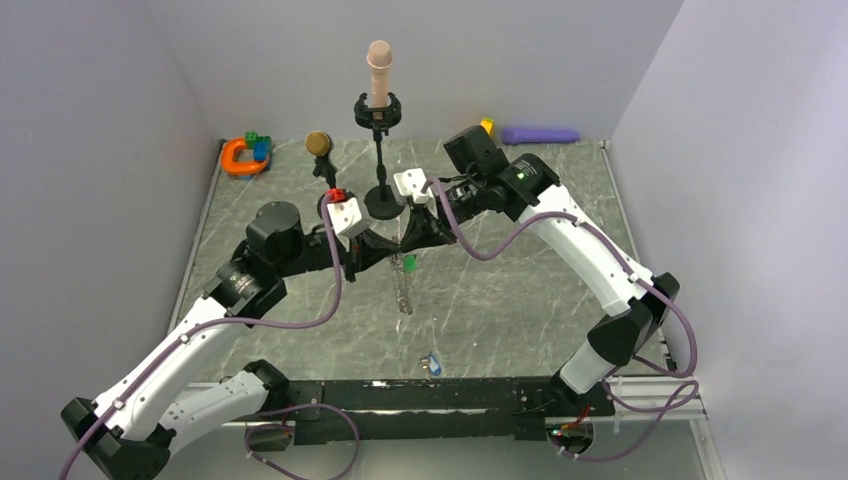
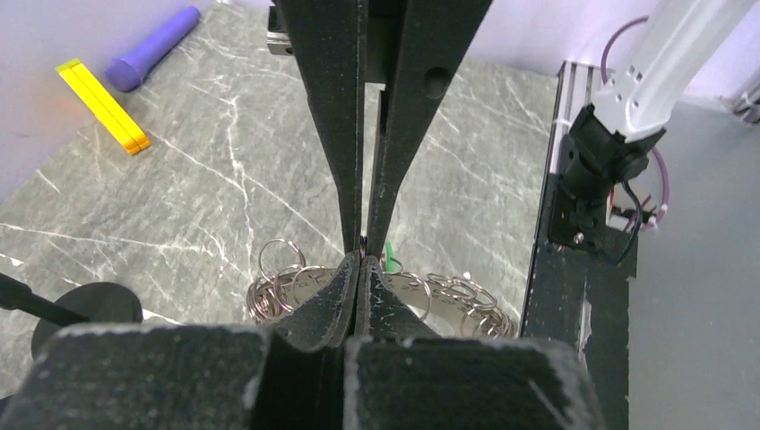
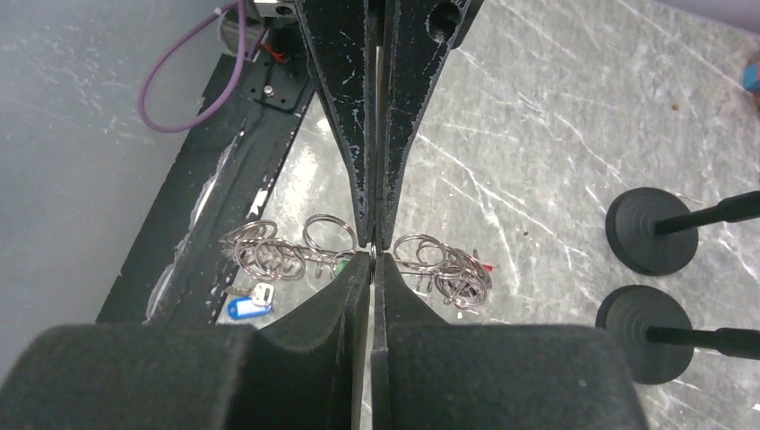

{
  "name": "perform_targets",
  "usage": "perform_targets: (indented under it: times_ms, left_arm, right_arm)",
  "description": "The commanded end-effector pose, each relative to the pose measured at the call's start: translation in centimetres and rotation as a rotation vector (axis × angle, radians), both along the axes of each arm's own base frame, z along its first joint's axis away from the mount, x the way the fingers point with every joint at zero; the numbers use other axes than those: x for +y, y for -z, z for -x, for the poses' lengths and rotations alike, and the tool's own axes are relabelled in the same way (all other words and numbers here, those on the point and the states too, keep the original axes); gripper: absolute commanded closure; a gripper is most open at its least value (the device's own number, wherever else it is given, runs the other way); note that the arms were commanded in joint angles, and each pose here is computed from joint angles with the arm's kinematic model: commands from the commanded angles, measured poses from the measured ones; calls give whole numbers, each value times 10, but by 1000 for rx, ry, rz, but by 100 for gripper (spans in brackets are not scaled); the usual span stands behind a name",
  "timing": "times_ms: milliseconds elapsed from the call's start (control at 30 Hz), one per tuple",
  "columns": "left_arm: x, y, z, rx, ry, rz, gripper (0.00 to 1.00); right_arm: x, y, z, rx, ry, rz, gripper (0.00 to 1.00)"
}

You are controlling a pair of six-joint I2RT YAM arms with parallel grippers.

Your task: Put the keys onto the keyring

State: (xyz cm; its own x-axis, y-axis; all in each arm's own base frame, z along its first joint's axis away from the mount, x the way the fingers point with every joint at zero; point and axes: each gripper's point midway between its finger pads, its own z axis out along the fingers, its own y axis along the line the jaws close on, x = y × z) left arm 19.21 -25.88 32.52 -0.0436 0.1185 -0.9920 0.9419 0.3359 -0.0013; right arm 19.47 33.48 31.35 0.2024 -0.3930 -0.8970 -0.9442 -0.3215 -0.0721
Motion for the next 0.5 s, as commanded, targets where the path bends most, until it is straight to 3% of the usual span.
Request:
perform_targets:
  times_ms: [0, 467]
  left_arm:
    - [1, -30, -2, -41, -42, 116, 100]
    - [6, -40, -1, -42, -83, 197, 100]
  right_arm:
    - [0, -26, 3, -38, 4, -89, 89]
    - [0, -29, -2, -10, 37, -118, 83]
